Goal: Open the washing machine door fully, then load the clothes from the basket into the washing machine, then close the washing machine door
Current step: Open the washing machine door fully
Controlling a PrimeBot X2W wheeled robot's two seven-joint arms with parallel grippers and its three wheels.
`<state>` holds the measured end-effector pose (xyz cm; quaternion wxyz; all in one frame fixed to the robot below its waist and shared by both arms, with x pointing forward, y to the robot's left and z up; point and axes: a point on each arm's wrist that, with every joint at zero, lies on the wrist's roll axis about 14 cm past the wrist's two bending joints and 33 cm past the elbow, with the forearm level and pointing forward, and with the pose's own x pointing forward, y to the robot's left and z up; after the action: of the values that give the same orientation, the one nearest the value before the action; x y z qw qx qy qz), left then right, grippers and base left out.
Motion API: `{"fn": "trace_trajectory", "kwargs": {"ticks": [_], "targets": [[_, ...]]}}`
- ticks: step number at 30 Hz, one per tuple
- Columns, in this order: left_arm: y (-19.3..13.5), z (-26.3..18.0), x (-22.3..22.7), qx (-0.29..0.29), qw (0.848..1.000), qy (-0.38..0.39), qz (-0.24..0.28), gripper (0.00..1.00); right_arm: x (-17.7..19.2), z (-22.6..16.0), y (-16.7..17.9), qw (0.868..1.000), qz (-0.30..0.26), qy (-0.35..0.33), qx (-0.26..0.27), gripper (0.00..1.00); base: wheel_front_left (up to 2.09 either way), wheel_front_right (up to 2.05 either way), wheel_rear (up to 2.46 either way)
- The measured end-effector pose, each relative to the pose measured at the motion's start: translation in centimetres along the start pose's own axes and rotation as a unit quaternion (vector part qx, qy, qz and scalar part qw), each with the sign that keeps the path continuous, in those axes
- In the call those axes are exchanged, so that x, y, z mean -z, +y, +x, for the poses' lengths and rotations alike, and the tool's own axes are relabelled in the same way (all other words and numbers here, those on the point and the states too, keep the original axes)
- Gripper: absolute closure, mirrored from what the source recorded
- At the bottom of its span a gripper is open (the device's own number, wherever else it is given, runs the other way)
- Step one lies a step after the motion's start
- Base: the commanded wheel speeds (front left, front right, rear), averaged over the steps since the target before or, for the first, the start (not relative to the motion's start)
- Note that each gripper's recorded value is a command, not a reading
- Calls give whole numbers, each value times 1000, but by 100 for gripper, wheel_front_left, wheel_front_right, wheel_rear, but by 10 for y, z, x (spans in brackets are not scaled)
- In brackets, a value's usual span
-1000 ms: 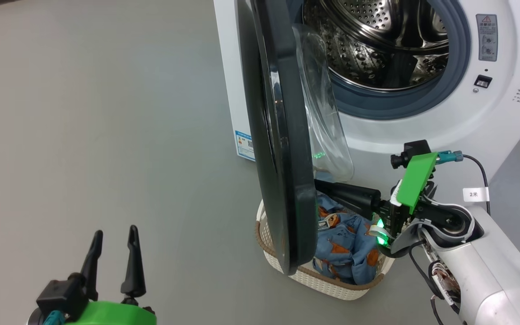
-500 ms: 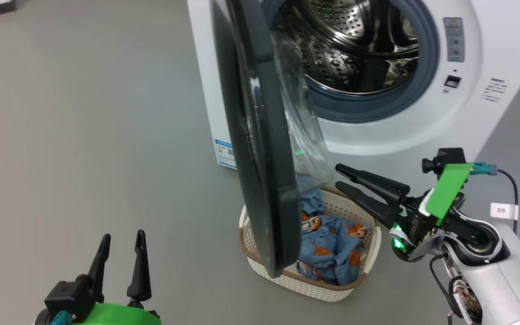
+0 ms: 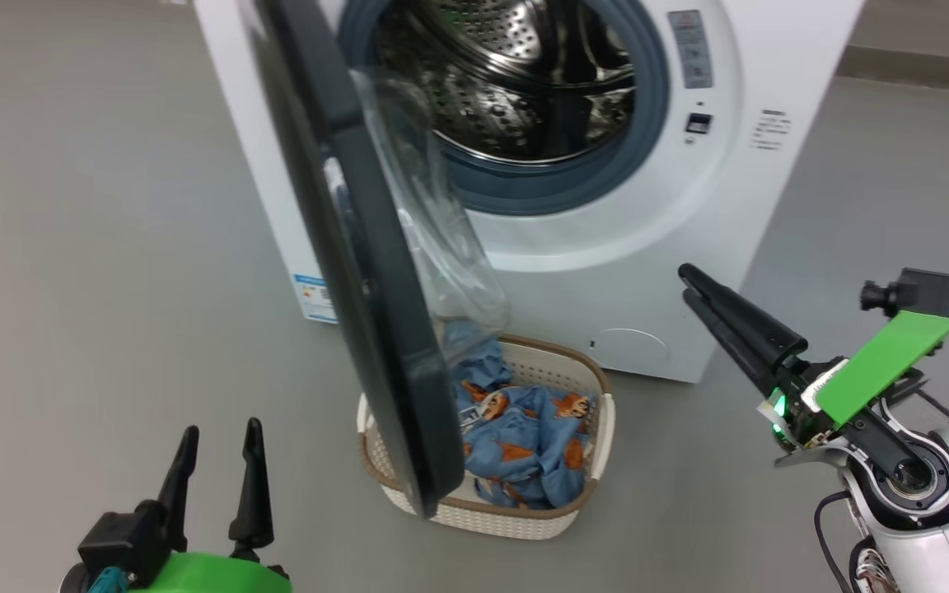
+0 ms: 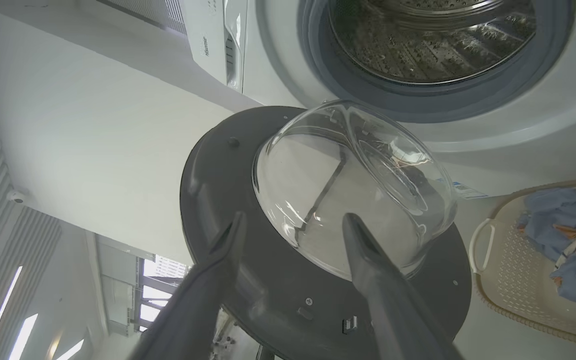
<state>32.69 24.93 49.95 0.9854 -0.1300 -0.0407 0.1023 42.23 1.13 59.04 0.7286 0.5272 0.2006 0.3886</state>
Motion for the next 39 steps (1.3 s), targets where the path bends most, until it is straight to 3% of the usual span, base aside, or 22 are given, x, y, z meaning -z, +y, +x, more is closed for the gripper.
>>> {"fn": "trace_trajectory", "kwargs": {"ticks": [6,13,16,22,39], "targets": [[-21,13,8,31,999,11,-2,0,-26,-28,-8,992,-90,-73,39,0,0,0,0],[-38,22,13,57,998,17,-5,0,-43,-61,-15,971,-173,-148,73,0,0,0,0],[-45,25,15,67,998,19,-4,0,-50,-76,-18,955,-220,-179,87,0,0,0,0],[-55,29,15,82,996,19,4,0,-61,-110,-35,911,-324,-219,132,0,0,0,0],[-77,36,14,115,993,13,4,0,-71,-172,-80,829,-442,-222,260,0,0,0,0]]}}
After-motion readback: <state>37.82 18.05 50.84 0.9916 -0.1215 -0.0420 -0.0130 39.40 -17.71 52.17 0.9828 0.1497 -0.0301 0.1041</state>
